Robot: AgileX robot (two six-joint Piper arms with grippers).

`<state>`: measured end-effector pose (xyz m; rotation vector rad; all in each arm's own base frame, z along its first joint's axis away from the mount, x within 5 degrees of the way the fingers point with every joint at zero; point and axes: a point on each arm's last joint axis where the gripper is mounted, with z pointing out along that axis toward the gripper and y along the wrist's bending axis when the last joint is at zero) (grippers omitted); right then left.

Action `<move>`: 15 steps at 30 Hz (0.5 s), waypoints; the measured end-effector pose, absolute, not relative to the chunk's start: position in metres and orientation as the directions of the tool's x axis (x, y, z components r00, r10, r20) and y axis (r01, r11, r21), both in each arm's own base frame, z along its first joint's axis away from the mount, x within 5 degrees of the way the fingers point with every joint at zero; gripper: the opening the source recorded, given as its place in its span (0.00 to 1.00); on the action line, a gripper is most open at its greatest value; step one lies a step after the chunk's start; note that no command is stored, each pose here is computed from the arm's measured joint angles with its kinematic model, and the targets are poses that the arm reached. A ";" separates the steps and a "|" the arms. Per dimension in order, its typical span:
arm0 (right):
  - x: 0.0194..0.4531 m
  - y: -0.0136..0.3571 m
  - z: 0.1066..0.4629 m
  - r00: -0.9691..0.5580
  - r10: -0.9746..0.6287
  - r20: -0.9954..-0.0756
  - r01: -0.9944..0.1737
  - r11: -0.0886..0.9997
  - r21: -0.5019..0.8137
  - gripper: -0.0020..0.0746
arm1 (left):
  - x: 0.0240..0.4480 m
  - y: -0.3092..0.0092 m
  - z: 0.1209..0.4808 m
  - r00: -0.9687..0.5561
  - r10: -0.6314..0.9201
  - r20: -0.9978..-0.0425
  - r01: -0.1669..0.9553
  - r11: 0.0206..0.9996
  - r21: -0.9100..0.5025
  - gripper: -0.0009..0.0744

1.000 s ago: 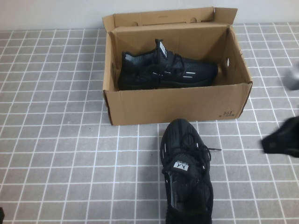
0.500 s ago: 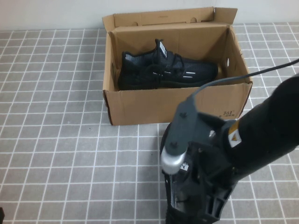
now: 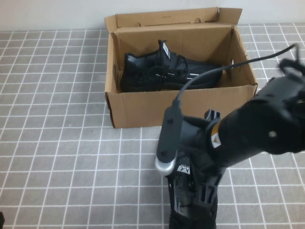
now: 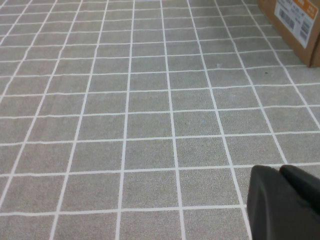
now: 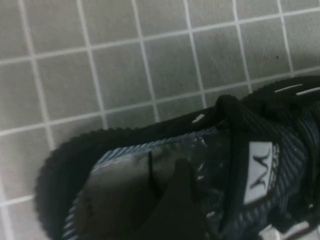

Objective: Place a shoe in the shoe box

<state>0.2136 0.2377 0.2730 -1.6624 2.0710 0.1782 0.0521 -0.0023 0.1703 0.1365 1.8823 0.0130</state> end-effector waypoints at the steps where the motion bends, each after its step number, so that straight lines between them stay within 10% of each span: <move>1: 0.216 0.239 0.269 -0.146 -0.891 -0.430 -0.948 0.251 -0.198 0.75 | 0.052 -0.002 0.170 -0.304 0.101 -0.947 0.088 0.993 0.078 0.01; 15: 0.238 0.242 0.240 -0.203 -0.922 -0.330 -0.907 0.304 -0.291 0.68 | 0.052 -0.002 0.170 -0.304 0.101 -0.947 0.088 0.993 0.078 0.01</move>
